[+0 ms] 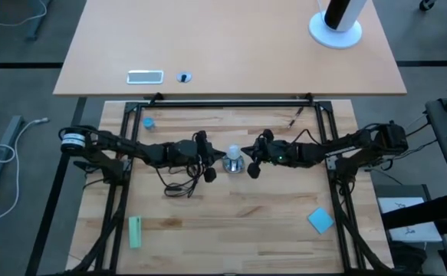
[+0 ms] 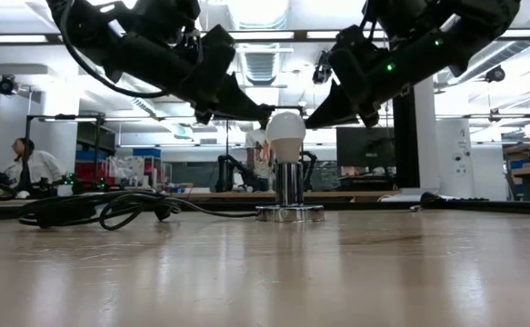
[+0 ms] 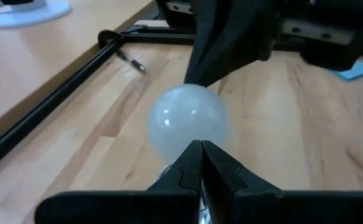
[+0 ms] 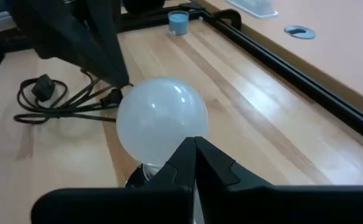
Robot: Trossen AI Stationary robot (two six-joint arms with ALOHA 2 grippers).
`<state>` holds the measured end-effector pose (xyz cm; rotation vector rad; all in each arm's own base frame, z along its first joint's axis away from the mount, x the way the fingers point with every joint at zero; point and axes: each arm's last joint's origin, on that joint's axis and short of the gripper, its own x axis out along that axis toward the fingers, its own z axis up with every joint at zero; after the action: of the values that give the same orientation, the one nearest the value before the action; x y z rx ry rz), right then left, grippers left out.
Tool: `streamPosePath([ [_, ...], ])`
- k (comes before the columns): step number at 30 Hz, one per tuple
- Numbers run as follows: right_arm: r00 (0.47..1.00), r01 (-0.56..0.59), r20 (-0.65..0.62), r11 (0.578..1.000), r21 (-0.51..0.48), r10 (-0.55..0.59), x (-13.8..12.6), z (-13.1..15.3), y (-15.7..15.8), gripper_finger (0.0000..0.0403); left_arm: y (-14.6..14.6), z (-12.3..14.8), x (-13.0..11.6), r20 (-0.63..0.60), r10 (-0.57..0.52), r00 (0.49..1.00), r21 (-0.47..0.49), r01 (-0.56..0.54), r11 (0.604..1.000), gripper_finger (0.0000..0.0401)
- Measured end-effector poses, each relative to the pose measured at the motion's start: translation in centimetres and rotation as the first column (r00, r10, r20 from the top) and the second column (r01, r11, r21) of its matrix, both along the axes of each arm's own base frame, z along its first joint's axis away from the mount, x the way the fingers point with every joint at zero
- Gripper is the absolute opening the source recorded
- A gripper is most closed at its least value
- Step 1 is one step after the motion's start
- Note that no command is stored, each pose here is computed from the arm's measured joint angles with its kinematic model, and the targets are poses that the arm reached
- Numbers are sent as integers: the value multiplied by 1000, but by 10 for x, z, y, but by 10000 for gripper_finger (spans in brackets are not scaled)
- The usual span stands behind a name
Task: Screw lightbulb
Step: Insert the white lightbulb into the metal lamp
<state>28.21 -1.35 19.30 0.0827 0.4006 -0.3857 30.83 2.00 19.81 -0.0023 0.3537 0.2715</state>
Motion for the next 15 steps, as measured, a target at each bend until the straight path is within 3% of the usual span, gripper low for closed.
streamPosePath([
  [15,999,14,-41,999,51,-12,-2,-5,3,0,11,2,-3,-9,30,999,25,-30,999,0],
])
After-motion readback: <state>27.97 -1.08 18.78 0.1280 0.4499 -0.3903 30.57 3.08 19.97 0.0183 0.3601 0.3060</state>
